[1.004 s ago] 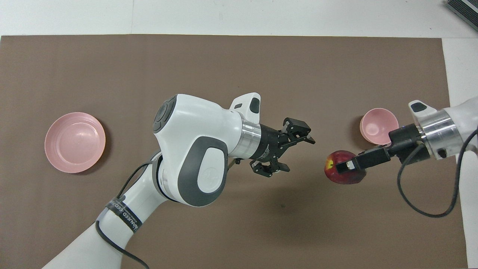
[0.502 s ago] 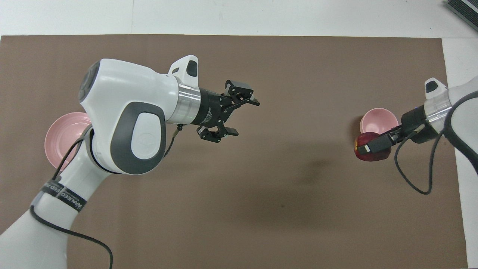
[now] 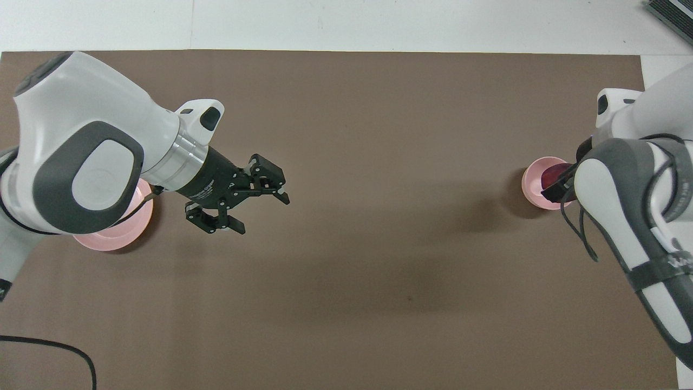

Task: Move apple from plate to bowl
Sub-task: 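Lower the apple into the pink bowl with the right gripper and release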

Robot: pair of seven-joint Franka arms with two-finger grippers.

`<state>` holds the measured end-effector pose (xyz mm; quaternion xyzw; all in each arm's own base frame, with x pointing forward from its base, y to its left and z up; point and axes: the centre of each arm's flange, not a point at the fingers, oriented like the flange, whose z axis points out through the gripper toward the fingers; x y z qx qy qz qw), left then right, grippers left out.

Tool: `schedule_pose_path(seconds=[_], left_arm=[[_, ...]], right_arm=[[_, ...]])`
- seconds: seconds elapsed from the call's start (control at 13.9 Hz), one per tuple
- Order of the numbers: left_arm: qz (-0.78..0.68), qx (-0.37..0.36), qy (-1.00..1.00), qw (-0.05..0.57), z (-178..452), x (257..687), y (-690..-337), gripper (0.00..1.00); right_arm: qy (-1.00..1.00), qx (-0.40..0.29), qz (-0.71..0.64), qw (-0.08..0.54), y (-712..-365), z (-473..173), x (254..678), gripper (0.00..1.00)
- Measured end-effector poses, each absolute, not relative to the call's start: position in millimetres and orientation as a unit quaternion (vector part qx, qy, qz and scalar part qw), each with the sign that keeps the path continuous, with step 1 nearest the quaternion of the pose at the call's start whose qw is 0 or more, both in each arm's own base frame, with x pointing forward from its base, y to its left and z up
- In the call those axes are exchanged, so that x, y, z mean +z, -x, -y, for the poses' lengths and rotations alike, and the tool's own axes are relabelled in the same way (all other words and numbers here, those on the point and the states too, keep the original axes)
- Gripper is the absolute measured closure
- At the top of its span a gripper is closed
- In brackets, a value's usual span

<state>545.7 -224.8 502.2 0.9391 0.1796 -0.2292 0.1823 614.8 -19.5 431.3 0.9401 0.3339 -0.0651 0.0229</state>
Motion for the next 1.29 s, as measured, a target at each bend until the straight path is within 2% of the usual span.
schedule_pose_path(seconds=[0.14, 0.36, 0.72, 1.0, 1.29], left_arm=[[-0.174, -0.224, -0.948, 0.143, 207.2, 502.8, -542.4, 0.00], [-0.183, -0.221, -0.949, 0.131, 191.1, 501.9, -545.5, 0.00], [-0.207, -0.211, -0.946, 0.136, 160.4, 512.2, -554.8, 0.00], [-0.249, -0.187, -0.939, 0.144, 108.6, 517.9, -570.0, 0.00], [-0.225, -0.124, -0.962, 0.086, 56.1, 535.0, -580.9, 0.00]], right_arm=[[-0.928, -0.058, -0.362, 0.065, -627.6, 14.8, 417.7, 0.12], [-0.911, -0.046, -0.395, 0.111, -638.7, 2.7, 411.1, 0.12], [-0.896, -0.056, -0.422, 0.124, -644.8, 9.9, 369.2, 0.12], [-0.894, -0.061, -0.428, 0.121, -638.7, 13.2, 352.8, 0.12], [-0.893, -0.065, -0.429, 0.118, -634.3, 15.4, 342.9, 0.12]])
